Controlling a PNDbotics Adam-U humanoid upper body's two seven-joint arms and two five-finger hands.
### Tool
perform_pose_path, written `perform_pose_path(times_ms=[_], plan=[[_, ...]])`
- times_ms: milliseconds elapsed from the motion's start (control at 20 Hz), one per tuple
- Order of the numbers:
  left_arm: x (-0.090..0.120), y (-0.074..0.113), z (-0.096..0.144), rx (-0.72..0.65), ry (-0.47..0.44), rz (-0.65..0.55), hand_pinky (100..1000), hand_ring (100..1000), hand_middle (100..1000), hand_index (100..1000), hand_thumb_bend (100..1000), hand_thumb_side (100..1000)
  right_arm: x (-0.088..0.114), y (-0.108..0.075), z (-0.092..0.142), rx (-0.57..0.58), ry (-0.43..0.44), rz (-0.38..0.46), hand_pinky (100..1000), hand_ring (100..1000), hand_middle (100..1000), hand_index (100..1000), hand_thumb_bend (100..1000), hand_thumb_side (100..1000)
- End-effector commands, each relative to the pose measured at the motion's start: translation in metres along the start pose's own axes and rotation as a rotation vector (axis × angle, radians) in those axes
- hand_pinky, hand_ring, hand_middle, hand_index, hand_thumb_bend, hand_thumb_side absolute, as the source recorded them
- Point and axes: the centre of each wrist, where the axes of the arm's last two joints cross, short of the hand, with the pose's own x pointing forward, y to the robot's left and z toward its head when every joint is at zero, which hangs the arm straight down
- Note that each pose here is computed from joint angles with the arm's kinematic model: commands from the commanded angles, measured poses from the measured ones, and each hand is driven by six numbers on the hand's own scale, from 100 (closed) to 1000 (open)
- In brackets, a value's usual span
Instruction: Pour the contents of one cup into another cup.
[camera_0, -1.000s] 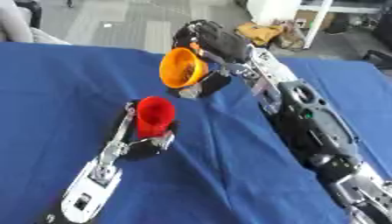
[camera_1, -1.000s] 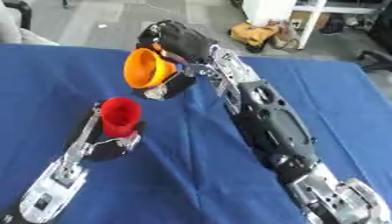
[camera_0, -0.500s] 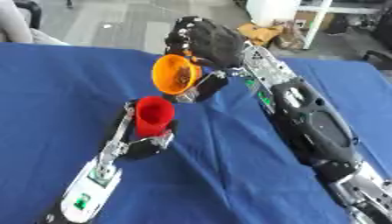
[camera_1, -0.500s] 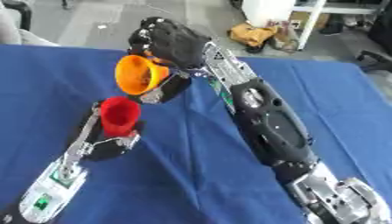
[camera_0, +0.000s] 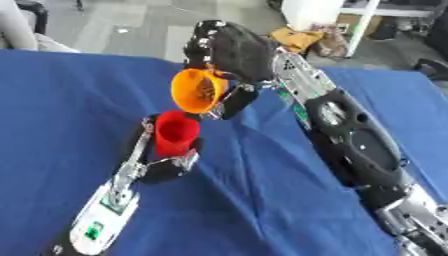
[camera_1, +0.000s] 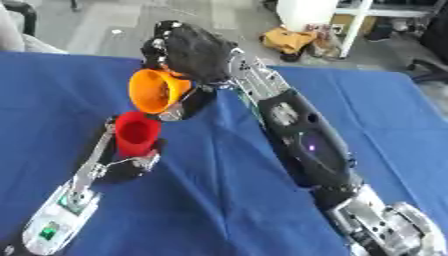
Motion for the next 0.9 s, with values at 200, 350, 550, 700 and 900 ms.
perform_pose_path(times_ms=[200, 350, 550, 700, 900], plan=[[0.0081, 0.0033, -0.0079, 0.009, -0.030, -0.005, 585, 374, 434, 654, 100, 286, -0.0076, -0.0130, -0.0059, -0.034, -0.015, 0.051, 487, 402, 373, 419, 100, 695], [0.0082, 0.0031, -0.0081, 0.009, -0.030, -0.005, 585, 374, 434, 654, 100, 287, -0.0079, -0.0142, -0.0065, -0.039, -0.013, 0.057, 480, 404, 374, 420, 100, 654], [0.0081, 0.0032, -0.0082, 0.011, -0.029, -0.006, 585, 374, 434, 654, 100, 286, -0.0080, -0.0165, -0.0076, -0.044, -0.017, 0.071, 480, 408, 378, 421, 100, 635], [0.0078, 0.0033, -0.0081, 0.013, -0.027, -0.006, 585, 374, 434, 654, 100, 286, -0.0078, -0.0186, -0.0087, -0.046, -0.024, 0.085, 480, 414, 384, 425, 100, 623], [0.0078, 0.0033, -0.0084, 0.018, -0.026, -0.004, 585, 375, 434, 654, 100, 286, -0.0070, -0.0224, -0.0115, -0.045, -0.042, 0.115, 483, 427, 398, 432, 100, 599]])
